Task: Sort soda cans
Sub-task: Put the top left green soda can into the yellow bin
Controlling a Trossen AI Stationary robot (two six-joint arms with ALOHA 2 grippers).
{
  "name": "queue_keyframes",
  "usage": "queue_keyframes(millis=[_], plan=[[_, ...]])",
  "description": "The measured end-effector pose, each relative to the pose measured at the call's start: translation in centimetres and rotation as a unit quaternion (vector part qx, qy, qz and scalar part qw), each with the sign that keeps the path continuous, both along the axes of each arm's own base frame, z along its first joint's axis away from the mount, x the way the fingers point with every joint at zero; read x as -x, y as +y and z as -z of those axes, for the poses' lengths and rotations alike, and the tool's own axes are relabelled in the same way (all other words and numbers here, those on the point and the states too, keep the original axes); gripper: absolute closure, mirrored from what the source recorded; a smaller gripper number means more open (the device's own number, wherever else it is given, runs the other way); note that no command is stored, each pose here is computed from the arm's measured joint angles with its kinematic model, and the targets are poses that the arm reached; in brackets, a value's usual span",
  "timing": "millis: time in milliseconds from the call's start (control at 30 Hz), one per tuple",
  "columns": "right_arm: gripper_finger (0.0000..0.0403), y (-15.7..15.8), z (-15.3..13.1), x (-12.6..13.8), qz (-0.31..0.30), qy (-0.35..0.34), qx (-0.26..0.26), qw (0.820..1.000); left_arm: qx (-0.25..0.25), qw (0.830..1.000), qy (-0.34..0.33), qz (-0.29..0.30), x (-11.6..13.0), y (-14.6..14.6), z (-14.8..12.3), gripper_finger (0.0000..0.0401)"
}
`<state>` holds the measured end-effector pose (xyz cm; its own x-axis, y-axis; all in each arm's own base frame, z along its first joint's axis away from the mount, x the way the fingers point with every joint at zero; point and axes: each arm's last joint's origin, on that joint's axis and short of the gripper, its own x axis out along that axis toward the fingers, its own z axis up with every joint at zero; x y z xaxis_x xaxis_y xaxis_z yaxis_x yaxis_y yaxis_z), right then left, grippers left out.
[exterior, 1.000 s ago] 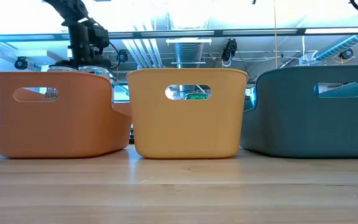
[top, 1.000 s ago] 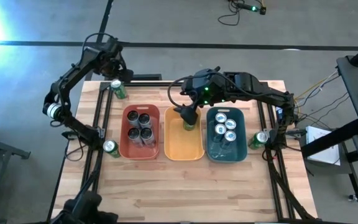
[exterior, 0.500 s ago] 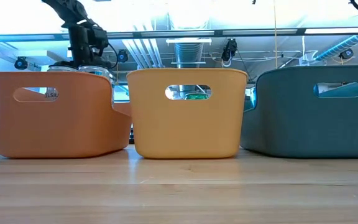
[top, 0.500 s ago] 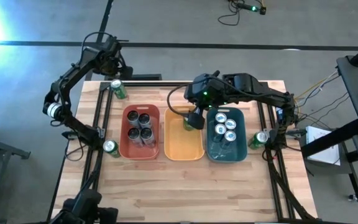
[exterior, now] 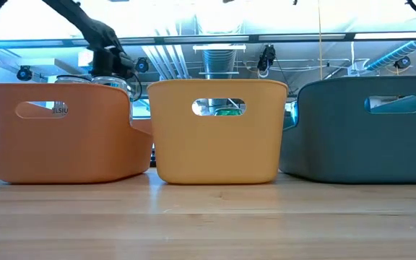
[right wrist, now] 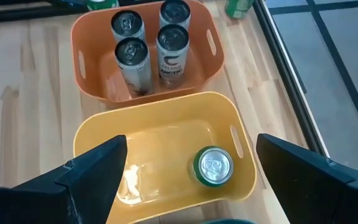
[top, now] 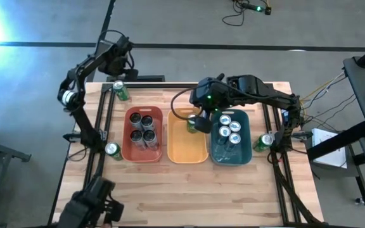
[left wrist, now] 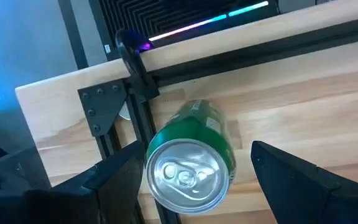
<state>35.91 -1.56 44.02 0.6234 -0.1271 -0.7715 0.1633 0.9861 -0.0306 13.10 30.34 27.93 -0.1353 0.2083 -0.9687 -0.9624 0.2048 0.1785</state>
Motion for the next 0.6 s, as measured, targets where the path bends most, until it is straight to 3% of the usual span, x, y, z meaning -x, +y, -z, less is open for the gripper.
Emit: queue_keyframes(millis=[100, 367, 600], plan=[[0.0050, 0.0, 0.2, 0.2, 0.005, 0.014, -0.004, 1.000, 0.020, 1.000, 0.010, 0.007, -0.2, 1.3, -0.3, 0.0122], [0.0049, 0.2, 0.6, 0.8, 0.026, 0.044, -0.022, 0.998, 0.166, 0.985, 0.048, 0.024, -0.9, 4.2, 2.0, 0.0122], [0.0056, 0.4, 0.1, 1.9, 0.034, 0.057, -0.027, 0.997, 0.174, 0.981, 0.069, 0.045, -1.5, 5.7, 3.7, 0.0115]])
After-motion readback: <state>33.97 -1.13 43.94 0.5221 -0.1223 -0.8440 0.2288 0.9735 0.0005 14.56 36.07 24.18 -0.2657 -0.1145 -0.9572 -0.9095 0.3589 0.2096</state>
